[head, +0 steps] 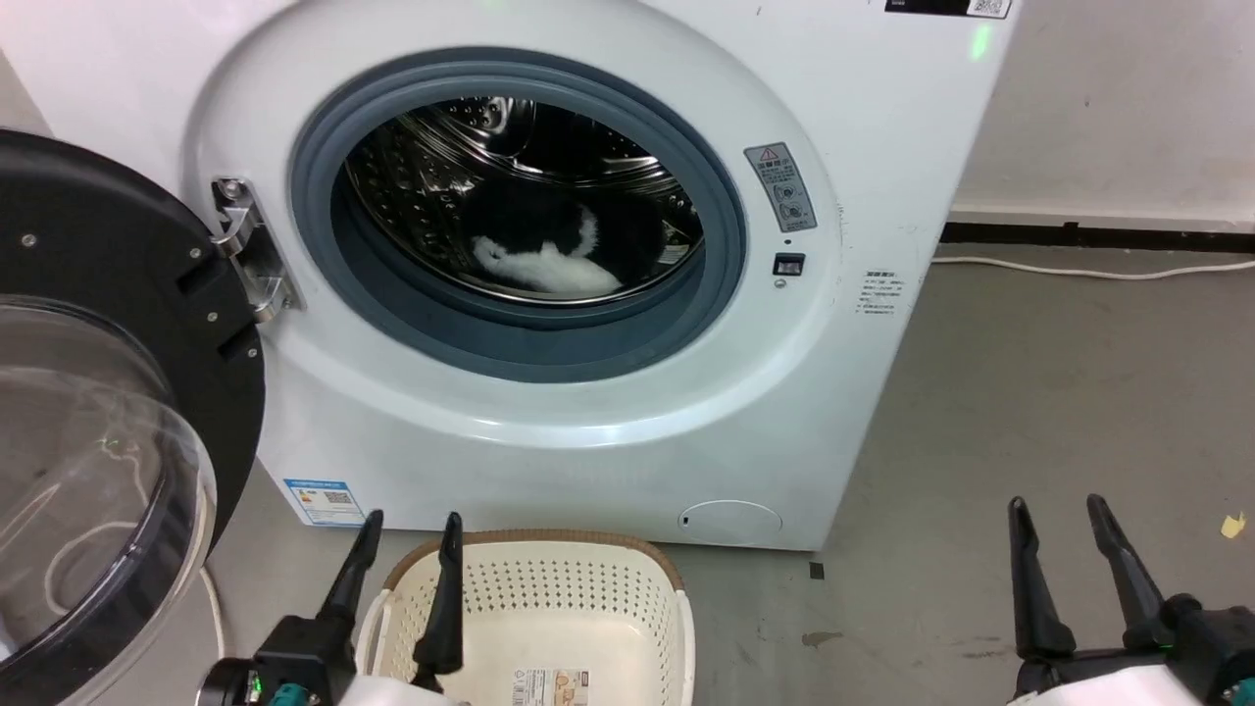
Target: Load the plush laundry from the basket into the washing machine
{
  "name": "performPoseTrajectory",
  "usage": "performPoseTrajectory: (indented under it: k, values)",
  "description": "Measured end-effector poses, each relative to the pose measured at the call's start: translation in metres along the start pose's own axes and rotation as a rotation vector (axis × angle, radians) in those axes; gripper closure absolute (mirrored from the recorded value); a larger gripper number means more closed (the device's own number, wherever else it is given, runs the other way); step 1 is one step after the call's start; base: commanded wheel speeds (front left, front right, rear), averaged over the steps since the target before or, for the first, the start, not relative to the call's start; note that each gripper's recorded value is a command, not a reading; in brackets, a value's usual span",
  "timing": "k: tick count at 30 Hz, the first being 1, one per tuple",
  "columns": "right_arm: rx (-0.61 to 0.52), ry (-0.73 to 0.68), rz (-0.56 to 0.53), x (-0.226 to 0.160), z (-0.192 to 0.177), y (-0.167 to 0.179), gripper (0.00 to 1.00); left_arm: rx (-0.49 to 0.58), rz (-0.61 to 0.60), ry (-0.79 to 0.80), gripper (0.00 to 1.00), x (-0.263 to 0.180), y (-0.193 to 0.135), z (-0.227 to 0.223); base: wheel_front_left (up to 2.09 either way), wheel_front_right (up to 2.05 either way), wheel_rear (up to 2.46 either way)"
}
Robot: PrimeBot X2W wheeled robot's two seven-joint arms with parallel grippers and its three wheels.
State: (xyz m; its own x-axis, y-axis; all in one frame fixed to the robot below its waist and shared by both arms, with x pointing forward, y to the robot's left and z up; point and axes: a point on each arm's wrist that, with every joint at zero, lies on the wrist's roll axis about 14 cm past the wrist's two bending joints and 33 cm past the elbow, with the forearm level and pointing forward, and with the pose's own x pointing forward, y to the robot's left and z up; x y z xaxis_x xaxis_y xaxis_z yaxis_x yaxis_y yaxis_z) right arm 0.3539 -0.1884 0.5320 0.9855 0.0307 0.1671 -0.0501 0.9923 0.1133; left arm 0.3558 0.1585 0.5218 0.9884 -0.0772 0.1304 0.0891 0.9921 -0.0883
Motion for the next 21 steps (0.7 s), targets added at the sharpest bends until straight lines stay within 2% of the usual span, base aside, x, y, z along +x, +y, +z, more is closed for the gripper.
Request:
performPoseTrajectory:
  k: [14, 15, 21]
  values:
    - [-0.018, 0.025, 0.033, -0.0022, -0.0073, 0.0100, 0.00, -0.001, 0.023, 0.027, 0.00, -0.0058, 0.0066, -0.0082, 0.00, 0.00, 0.00]
    - [-0.017, 0.026, 0.034, -0.0022, -0.0075, 0.0103, 1.00, -0.001, 0.022, 0.028, 1.00, -0.0059, 0.0064, -0.0083, 0.00, 0.00, 0.00]
    - [-0.018, 0.027, 0.033, -0.0022, -0.0076, 0.0100, 1.00, 0.000, 0.024, 0.029, 1.00, -0.0057, 0.0071, -0.0081, 0.00, 0.00, 0.00]
